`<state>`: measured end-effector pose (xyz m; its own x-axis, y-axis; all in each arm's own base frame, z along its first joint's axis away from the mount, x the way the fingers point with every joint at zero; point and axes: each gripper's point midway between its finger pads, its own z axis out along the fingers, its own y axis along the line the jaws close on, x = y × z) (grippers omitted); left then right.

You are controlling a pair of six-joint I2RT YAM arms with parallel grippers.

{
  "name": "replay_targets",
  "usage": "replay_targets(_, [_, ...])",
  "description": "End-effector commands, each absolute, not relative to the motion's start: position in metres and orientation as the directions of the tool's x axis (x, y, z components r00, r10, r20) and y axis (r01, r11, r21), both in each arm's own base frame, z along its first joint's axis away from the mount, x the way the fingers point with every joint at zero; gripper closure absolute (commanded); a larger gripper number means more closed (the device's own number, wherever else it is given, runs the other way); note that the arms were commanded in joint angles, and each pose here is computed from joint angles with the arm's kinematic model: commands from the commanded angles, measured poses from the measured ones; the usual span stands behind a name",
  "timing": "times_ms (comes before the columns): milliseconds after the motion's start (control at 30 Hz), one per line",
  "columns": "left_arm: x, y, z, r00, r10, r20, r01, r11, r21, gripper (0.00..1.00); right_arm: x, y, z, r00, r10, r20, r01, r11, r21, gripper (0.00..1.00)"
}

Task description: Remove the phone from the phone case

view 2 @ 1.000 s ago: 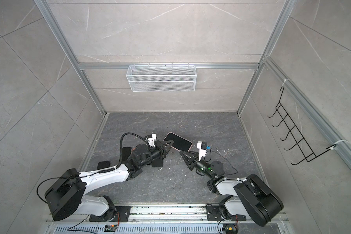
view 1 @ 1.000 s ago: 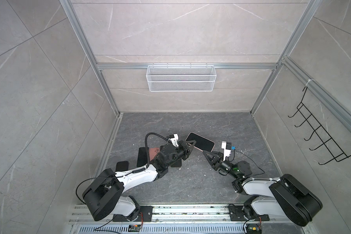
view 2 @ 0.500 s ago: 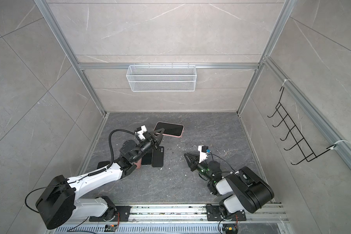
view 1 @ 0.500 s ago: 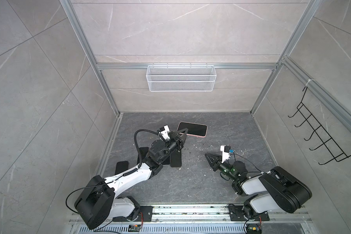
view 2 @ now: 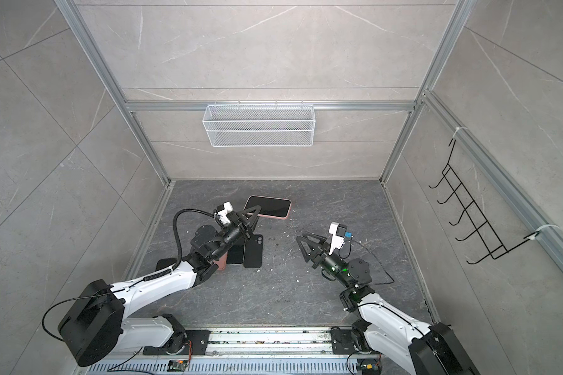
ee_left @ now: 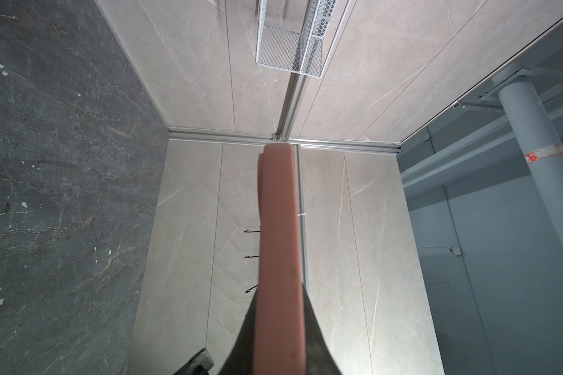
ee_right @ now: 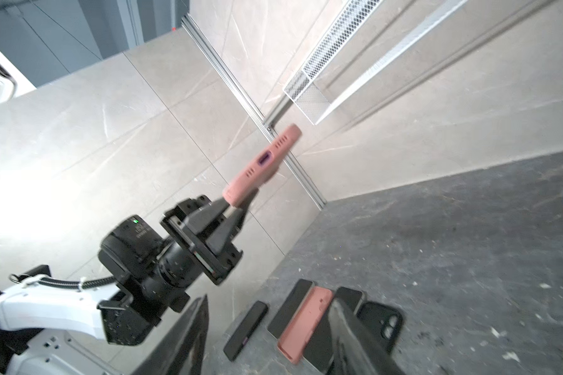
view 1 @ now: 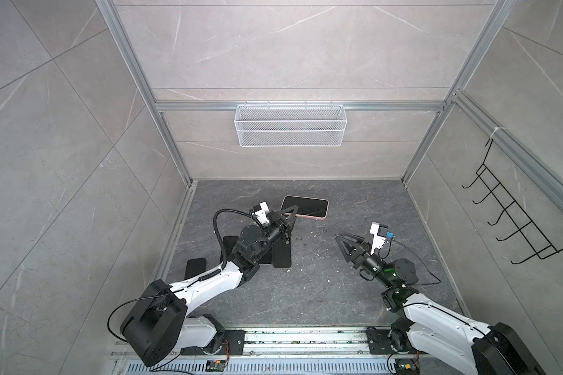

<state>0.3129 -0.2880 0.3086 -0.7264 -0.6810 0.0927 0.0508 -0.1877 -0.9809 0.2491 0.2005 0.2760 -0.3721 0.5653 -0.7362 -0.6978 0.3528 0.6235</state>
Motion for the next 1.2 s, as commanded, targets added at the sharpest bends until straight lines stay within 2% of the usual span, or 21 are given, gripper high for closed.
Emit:
replay_targets(0, [0.307, -0.285, 0.35, -0.749, -0.657, 0.079, 0.162, -0.298, -0.941, 1.0, 0.249, 0.216, 0.283, -0.506, 0.539, -0.674, -0.671, 0.245, 0.7, 0.39])
replay_targets(267, [0.305, -0.287, 0.344, -0.748, -0.659, 0.079, 0.159, -0.294, -0.942, 1.0, 0.261, 0.232, 0.303, -0.592, 0.583, -0.556, -0.671, 0.025, 0.741, 0.39])
replay_targets(633, [0.307, -0.289, 0.34, -0.747, -0.659, 0.087, 0.155, -0.3, -0.941, 1.0, 0.268, 0.238, 0.315, -0.602, 0.59, -0.538, -0.669, -0.003, 0.744, 0.4])
replay_targets(800, [0.307, -0.29, 0.338, -0.746, -0.659, 0.097, 0.146, -0.304, -0.941, 1.0, 0.275, 0.239, 0.314, -0.6, 0.599, -0.531, -0.661, 0.002, 0.75, 0.46])
replay_targets(933, [0.306, -0.292, 0.338, -0.747, -0.657, 0.101, 0.143, -0.307, -0.941, 1.0, 0.274, 0.241, 0.319, -0.601, 0.595, -0.534, -0.669, -0.009, 0.743, 0.57])
replay_targets(1067, [0.305, -0.294, 0.337, -0.75, -0.654, 0.102, 0.142, -0.31, -0.94, 1.0, 0.276, 0.24, 0.317, -0.599, 0.599, -0.531, -0.664, -0.002, 0.747, 0.62])
replay_targets(1167, [0.305, -0.293, 0.336, -0.748, -0.655, 0.104, 0.14, -0.31, -0.94, 1.0, 0.278, 0.241, 0.315, -0.602, 0.599, -0.528, -0.66, -0.001, 0.751, 0.71])
